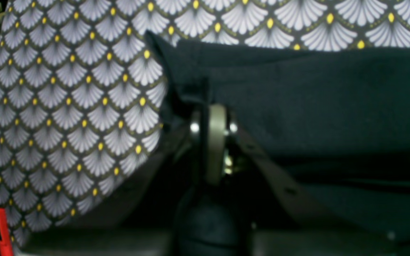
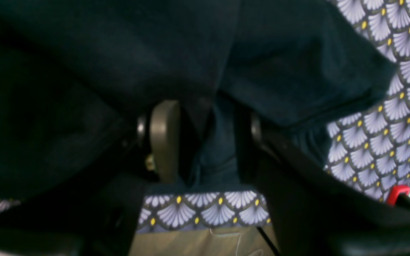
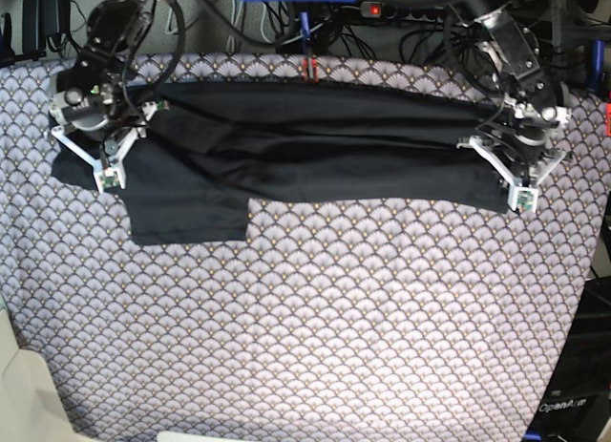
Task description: Fold the T-shirt properly
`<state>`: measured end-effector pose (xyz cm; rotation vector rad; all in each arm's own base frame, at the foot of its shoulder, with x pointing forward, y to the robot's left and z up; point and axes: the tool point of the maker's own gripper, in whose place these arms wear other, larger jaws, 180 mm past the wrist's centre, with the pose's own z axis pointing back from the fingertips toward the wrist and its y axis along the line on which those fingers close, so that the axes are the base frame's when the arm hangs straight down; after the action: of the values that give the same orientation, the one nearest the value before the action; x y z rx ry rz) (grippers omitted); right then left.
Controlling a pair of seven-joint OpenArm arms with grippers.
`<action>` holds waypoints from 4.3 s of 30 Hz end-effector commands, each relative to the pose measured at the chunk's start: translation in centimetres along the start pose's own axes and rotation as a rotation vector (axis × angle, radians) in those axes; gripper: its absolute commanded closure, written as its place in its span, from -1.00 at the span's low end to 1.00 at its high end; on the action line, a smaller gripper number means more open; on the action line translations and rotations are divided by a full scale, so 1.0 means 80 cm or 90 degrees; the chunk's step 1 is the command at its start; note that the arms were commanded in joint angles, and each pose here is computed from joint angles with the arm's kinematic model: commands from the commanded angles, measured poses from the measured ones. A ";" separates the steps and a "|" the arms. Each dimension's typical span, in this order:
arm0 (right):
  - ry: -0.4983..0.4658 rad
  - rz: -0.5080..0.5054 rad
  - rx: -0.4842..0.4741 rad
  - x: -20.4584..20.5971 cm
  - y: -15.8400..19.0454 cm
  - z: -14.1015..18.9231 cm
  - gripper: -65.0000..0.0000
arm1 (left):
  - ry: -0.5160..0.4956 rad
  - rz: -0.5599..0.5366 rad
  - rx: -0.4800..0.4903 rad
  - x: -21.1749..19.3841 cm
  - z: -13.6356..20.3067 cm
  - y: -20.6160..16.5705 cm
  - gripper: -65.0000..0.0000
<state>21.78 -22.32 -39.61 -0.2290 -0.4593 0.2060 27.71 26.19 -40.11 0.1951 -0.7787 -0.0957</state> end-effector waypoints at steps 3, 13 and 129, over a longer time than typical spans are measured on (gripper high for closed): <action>-0.032 -0.004 -0.007 0.014 -0.004 0.004 0.18 | -0.030 -0.002 0.012 0.018 0.004 0.008 1.00; -0.021 -0.004 0.004 0.008 0.001 -0.003 0.64 | -0.031 -0.001 0.011 0.019 0.004 0.008 1.00; -0.033 -0.050 0.104 0.019 -0.030 -0.004 -0.01 | -0.034 -0.031 0.062 0.022 0.026 0.048 1.00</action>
<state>22.87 -24.10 -39.44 -0.0367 -0.4629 0.1720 26.78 28.94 -37.89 0.2841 -0.7890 -0.1108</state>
